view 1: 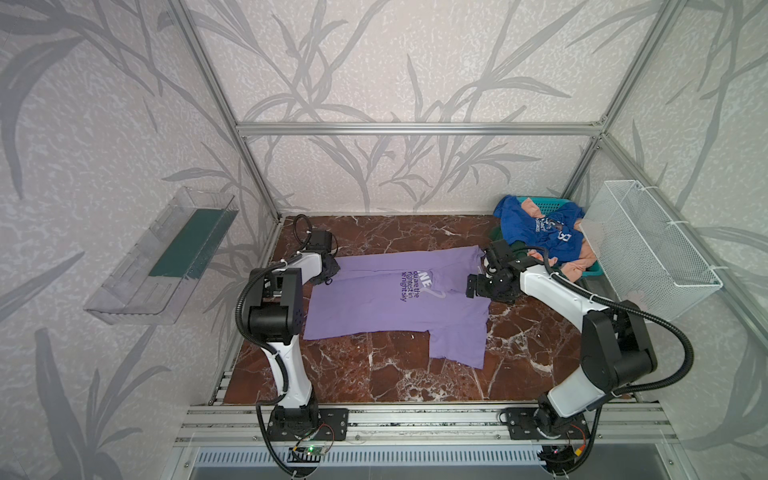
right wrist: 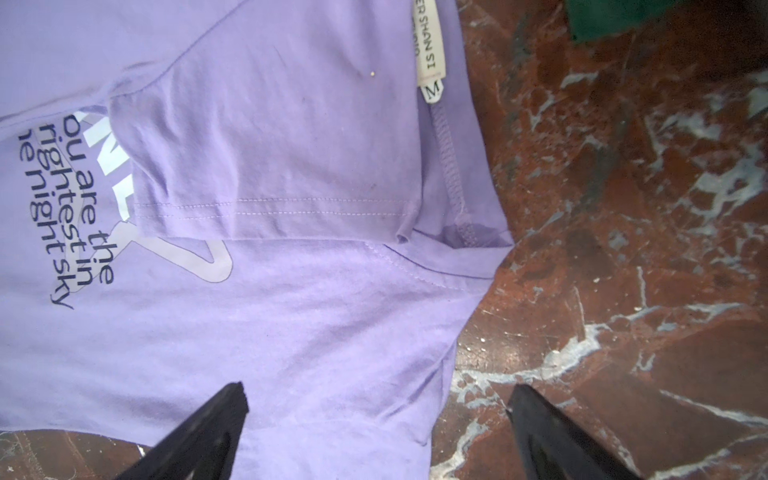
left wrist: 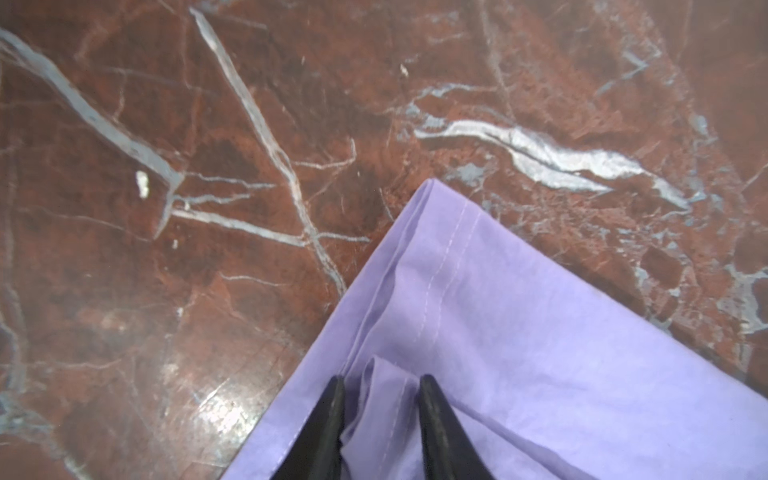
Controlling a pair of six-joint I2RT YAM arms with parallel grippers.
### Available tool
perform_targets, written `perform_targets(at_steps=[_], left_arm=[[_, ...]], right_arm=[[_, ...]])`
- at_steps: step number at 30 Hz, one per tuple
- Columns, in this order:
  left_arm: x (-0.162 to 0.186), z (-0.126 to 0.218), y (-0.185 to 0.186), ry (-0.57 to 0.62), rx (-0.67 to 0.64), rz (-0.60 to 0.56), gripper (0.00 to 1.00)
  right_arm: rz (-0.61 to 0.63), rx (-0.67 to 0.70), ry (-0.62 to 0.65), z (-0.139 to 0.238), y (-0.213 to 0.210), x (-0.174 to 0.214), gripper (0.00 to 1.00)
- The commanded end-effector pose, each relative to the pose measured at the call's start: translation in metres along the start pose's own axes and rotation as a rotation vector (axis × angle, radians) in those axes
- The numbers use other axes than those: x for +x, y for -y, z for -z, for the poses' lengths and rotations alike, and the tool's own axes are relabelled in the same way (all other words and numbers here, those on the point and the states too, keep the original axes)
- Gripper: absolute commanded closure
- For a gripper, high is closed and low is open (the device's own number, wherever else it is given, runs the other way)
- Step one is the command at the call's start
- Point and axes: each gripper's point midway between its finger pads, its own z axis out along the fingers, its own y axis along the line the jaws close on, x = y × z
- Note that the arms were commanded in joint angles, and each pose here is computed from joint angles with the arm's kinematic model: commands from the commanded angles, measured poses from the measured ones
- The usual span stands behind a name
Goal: Fold and stack the t-shirts
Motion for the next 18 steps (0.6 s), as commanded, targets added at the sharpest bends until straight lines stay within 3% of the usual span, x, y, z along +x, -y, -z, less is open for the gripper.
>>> perform_targets(at_steps=[1, 15, 18], left_arm=[[0.009, 0.000, -0.006, -0.026, -0.014, 0.008, 0.71], [0.021, 0.002, -0.016, -0.040, -0.032, 0.012, 0.82], [0.020, 0.001, -0.013, -0.033, -0.020, 0.012, 0.89]], right_arm=[[0.008, 0.013, -0.010, 0.004, 0.004, 0.004, 0.01], [0.006, 0.014, -0.021, -0.001, 0.007, 0.009, 0.01], [0.002, 0.021, -0.023, -0.002, 0.010, 0.010, 0.01]])
